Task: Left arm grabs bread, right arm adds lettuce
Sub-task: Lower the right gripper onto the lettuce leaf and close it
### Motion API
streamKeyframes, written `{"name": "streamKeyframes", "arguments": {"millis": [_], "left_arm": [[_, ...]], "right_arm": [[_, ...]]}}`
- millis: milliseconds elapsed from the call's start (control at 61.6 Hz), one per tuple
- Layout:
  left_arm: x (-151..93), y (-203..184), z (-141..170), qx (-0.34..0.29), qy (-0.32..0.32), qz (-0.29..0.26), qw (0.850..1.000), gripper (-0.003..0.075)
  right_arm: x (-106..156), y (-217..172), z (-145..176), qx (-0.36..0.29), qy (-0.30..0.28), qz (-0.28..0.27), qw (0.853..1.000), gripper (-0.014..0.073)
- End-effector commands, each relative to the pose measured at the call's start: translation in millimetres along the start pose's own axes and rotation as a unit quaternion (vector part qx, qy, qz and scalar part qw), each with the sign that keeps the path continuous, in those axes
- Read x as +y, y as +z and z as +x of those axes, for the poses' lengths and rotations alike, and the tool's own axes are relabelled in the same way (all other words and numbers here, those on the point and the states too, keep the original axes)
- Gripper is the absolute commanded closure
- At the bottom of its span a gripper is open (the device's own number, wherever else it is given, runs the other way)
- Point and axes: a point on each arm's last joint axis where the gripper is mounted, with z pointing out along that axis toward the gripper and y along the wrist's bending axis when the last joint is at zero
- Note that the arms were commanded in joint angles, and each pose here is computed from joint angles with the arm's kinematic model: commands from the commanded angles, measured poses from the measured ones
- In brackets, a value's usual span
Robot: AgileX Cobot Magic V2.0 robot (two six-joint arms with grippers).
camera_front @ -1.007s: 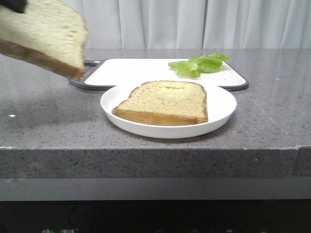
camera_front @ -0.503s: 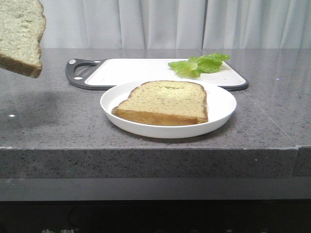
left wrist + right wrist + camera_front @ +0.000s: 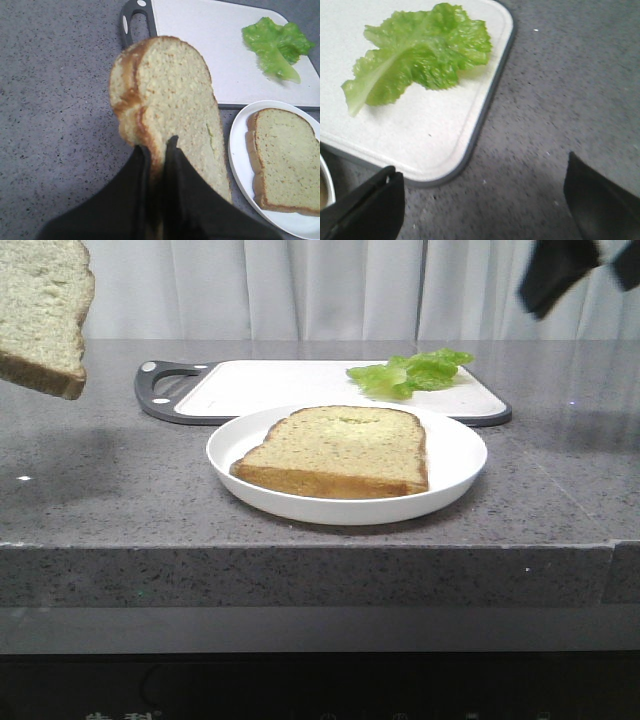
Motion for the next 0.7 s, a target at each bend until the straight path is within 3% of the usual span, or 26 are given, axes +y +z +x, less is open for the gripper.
{"name": "streamKeyframes", "arguments": {"millis": [0, 373, 682], "left_arm": [[-3, -10, -15, -0.06, -0.004, 0.005, 0.998, 0.0739], [-3, -10, -15, -0.06, -0.004, 0.005, 0.998, 0.0739], [-3, -10, -15, -0.06, -0.004, 0.005, 0.998, 0.0739]], "right_arm": [[5, 5, -36, -0.039, -0.025, -0.006, 0.999, -0.0059], [12, 68, -88, 0.027, -0.058, -0.053, 0.997, -0.0059], [14, 106, -92, 0.074, -0.071, -0.065, 0.993, -0.0059]]}}
